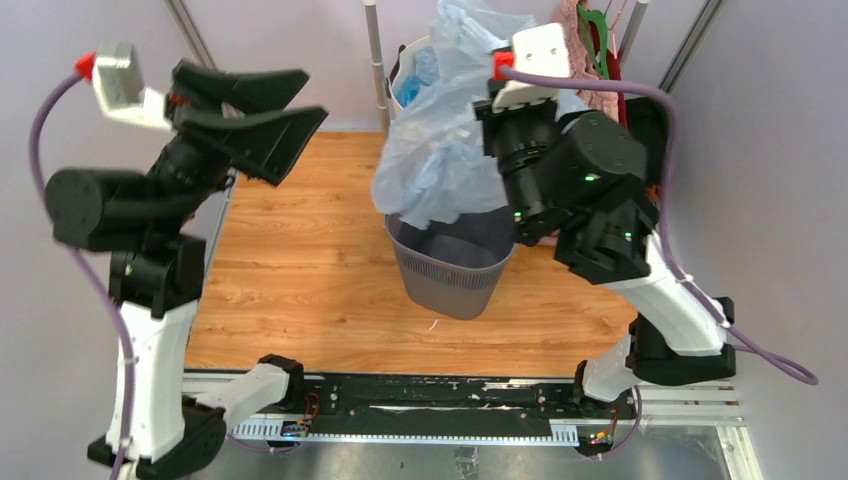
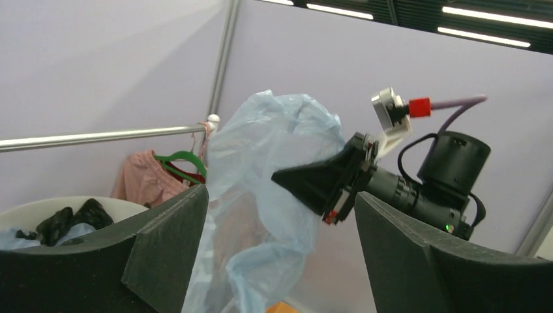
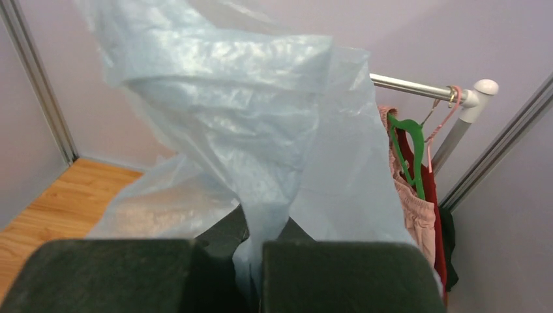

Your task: Put the trash bags into the trash bin

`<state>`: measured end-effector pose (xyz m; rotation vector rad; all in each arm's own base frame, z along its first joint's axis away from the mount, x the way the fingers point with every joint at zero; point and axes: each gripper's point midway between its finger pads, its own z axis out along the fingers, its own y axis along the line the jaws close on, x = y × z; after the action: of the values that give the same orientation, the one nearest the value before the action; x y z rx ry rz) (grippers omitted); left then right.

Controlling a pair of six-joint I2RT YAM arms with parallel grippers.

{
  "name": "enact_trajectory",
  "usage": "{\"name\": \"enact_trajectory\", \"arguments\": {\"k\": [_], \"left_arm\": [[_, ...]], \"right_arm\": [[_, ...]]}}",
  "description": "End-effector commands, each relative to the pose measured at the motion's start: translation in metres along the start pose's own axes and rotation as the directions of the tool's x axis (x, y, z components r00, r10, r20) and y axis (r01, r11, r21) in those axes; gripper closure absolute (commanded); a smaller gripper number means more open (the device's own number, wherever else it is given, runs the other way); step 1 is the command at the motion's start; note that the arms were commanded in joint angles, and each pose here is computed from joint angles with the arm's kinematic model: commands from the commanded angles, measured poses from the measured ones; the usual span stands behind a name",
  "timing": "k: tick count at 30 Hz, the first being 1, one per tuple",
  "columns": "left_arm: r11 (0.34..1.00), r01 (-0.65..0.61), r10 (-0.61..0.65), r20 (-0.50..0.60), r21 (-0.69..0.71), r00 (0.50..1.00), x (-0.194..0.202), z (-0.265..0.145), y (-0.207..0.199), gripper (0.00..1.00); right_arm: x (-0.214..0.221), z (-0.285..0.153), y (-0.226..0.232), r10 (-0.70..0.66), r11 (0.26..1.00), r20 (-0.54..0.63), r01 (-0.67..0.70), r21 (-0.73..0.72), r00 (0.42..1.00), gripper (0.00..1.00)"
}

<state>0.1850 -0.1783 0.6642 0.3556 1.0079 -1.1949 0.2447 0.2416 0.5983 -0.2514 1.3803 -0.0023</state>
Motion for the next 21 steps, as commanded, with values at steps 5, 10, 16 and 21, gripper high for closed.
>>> {"name": "enact_trajectory", "arguments": {"k": [5, 10, 16, 21], "left_arm": [[0.99, 0.01, -0.018, -0.056, -0.139, 0.998, 0.046, -0.058, 0.008, 0.33], [0.971, 0.222, -0.23, -0.1, -0.087, 0.968, 0.104, -0.073, 0.02, 0.62], [0.922, 0.363, -0.382, -0.155, -0.138, 0.911, 0.157, -0.09, 0.043, 0.58], [0.895, 0.416, -0.44, -0.175, -0.16, 0.881, 0.17, -0.096, 0.046, 0.5]], "right_arm": [[-0.031, -0.013, -0.036, 0.128, 0.992, 0.088, -0.129, 0.004, 0.988, 1.0], [-0.04, -0.013, -0.038, 0.179, 0.984, 0.124, -0.18, 0.001, 0.976, 1.0], [-0.053, -0.011, -0.04, 0.229, 0.973, 0.172, -0.232, -0.004, 0.958, 1.0], [-0.069, -0.01, -0.044, 0.292, 0.954, 0.233, -0.299, -0.005, 0.928, 1.0]]}}
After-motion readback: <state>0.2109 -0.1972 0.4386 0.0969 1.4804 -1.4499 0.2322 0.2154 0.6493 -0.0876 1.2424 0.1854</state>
